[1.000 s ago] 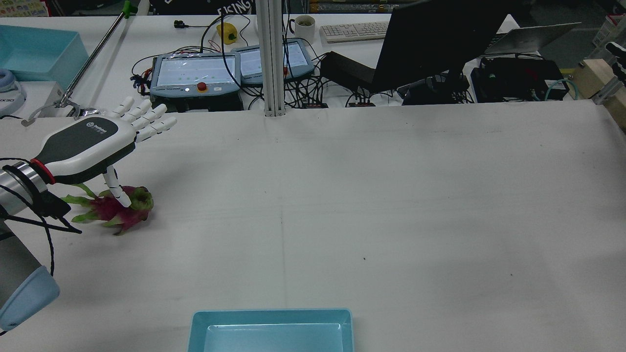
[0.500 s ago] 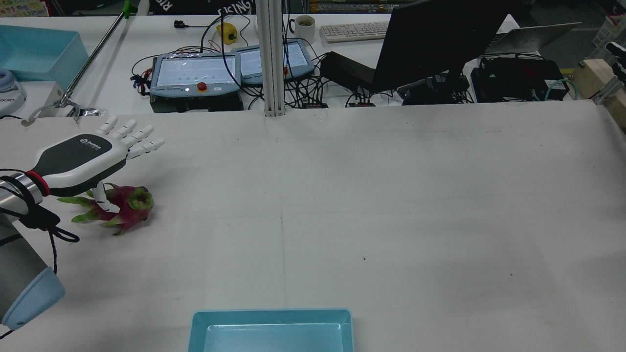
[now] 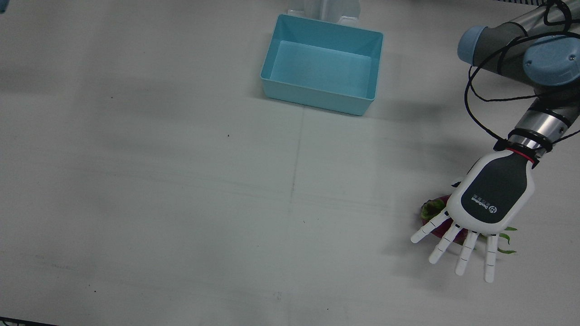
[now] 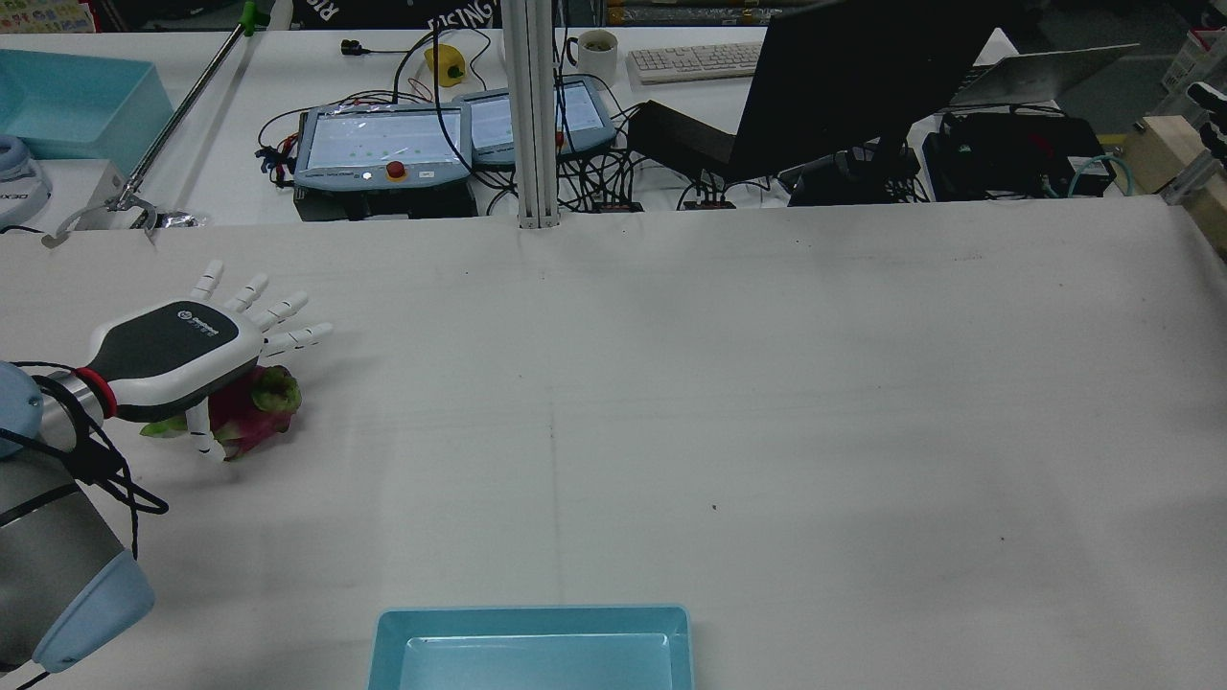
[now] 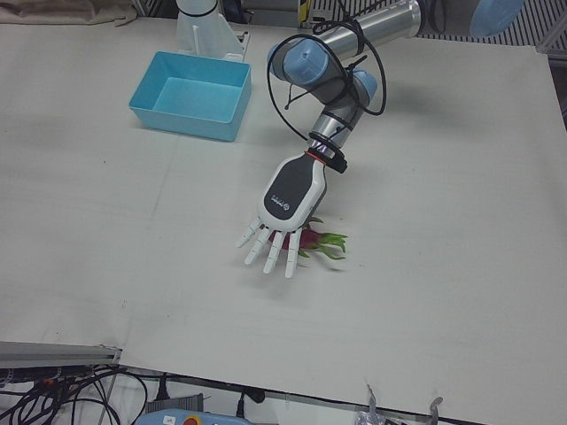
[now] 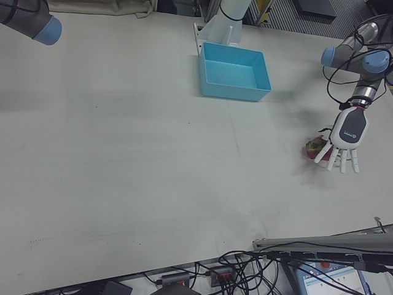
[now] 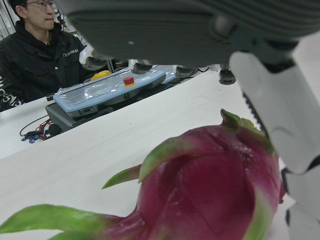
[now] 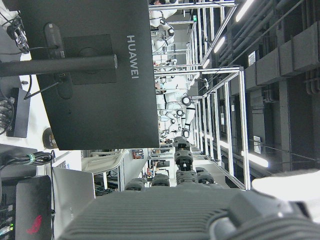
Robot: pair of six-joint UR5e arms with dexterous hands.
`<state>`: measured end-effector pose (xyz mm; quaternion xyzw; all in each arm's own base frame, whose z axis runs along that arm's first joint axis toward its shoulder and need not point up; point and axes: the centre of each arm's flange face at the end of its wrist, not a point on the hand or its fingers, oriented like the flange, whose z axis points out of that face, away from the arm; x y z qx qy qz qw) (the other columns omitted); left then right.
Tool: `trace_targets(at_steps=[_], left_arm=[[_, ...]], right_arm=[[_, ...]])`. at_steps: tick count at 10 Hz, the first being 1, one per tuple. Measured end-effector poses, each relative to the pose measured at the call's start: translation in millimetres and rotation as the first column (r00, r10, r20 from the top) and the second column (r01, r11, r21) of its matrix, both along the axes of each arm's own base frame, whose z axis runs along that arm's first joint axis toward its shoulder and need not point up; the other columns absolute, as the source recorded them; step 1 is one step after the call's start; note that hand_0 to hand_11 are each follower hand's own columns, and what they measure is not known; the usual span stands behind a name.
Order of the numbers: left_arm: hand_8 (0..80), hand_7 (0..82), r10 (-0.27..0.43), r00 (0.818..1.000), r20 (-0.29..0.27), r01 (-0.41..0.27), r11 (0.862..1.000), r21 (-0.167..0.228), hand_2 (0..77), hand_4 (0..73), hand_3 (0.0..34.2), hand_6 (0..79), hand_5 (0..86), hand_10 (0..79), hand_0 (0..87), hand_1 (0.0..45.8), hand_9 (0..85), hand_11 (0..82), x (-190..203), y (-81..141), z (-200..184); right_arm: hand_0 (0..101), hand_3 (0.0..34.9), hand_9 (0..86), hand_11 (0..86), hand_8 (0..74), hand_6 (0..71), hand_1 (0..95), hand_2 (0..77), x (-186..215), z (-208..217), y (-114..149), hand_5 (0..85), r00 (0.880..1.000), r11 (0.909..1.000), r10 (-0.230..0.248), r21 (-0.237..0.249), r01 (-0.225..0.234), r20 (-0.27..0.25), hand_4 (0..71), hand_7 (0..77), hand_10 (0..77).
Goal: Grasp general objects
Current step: 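Close the left hand fingers around the dragon fruit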
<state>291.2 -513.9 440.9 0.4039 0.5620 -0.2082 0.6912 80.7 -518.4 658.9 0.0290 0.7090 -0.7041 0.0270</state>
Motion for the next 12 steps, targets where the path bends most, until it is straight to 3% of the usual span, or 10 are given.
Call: trace_targets(at_steps=[5,9,12], left_arm=[[1.1,1.6,0.009,0.999,0.036,-0.010,1.000,0.017,17.5,0.0,29.8,0.5,2.2,0.5,50.5,0.5,1.1,1.1,25,6,8],[1.1,1.6,0.002,0.999,0.033,-0.002,1.000,0.022,9.8,0.0,25.8,0.5,2.2,0.5,44.3,0.5,1.1,1.1,29,-3,29],[1.1,1.6,-0.008,1.000,0.010,0.008,0.998,0.055,13.1,0.0,26.5,0.5,2.2,0.5,44.3,0.0,1.1,1.1,30,-10,32]], right_arm=[[0,0.0,1.1,1.1,0.0,0.0,6.0,1.6,0,0,0,0.0,1.000,1.0000,0.000,0.000,0.000,0.000,0.0,0.0,0.0],[0,0.0,1.1,0.5,0.0,0.0,6.0,1.6,0,0,0,0.0,1.000,1.0000,0.000,0.000,0.000,0.000,0.0,0.0,0.0],[0,0.0,1.1,0.5,0.0,0.0,6.0,1.6,0,0,0,0.0,1.000,1.0000,0.000,0.000,0.000,0.000,0.0,0.0,0.0]])
